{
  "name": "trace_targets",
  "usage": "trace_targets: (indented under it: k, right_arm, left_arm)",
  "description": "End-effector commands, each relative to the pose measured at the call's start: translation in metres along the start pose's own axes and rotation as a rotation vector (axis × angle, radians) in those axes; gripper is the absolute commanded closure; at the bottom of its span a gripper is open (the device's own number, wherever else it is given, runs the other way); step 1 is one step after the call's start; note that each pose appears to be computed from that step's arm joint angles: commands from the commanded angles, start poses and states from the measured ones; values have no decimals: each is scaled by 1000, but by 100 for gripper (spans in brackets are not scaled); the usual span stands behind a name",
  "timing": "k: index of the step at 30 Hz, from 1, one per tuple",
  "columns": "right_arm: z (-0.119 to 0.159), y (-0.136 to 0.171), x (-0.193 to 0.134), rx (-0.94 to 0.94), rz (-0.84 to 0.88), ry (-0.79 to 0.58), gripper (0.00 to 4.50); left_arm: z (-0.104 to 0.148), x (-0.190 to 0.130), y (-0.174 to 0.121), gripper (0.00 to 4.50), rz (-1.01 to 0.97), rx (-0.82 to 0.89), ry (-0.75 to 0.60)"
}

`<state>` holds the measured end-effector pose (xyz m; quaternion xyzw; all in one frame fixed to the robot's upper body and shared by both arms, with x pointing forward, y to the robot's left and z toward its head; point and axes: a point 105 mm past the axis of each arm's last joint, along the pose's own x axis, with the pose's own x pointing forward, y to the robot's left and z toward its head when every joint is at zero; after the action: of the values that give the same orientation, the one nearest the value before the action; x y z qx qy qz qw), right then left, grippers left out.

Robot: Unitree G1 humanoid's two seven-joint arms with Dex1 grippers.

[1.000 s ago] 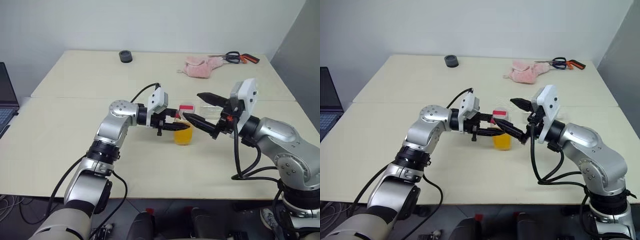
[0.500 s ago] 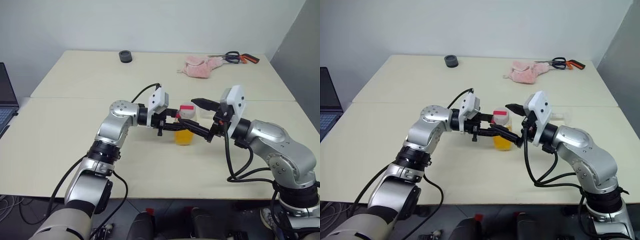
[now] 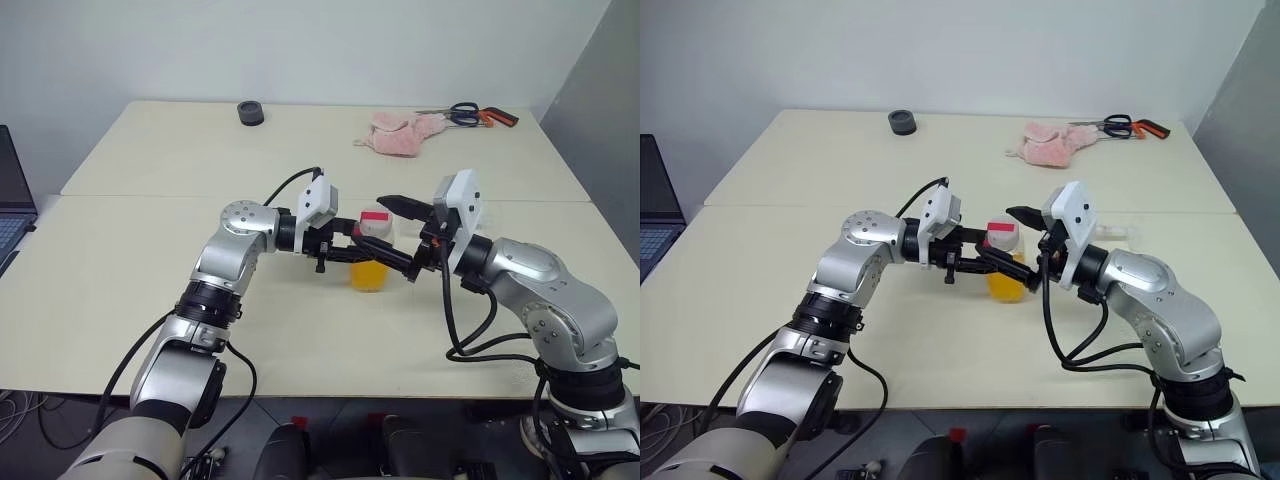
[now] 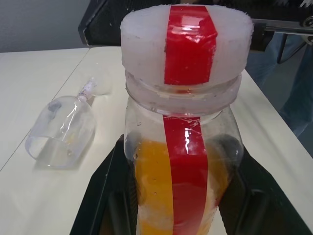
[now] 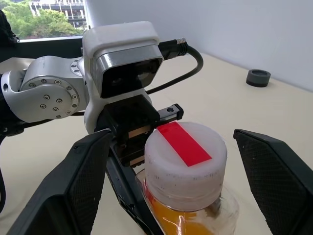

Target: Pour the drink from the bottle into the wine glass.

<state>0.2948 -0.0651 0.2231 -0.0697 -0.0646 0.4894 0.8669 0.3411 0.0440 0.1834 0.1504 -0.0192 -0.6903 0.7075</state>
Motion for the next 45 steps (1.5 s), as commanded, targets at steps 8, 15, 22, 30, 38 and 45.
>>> trace_targets:
  k: [8, 15, 22, 30, 38, 45]
  right_arm:
    - [13, 2, 4, -41, 1, -55, 182]
    - [13, 3, 4, -33, 1, -65, 264]
    - [14, 7, 3, -27, 8, -96, 264]
    - [12, 14, 2, 198, 40, -142, 268]
    - [15, 8, 0, 29, -27, -123, 269]
    - [19, 1, -7, -22, -83, -139, 274]
  left_arm:
    - [14, -1, 0, 281, 2, 51, -30]
    - [14, 0, 1, 281, 5, 50, -31]
    - [14, 0, 1, 281, 4, 49, -31]
    - [12, -1, -1, 282, 4, 45, -31]
    - [13, -3, 0, 282, 10, 46, -26]
    - [13, -2, 0, 282, 3, 48, -24]
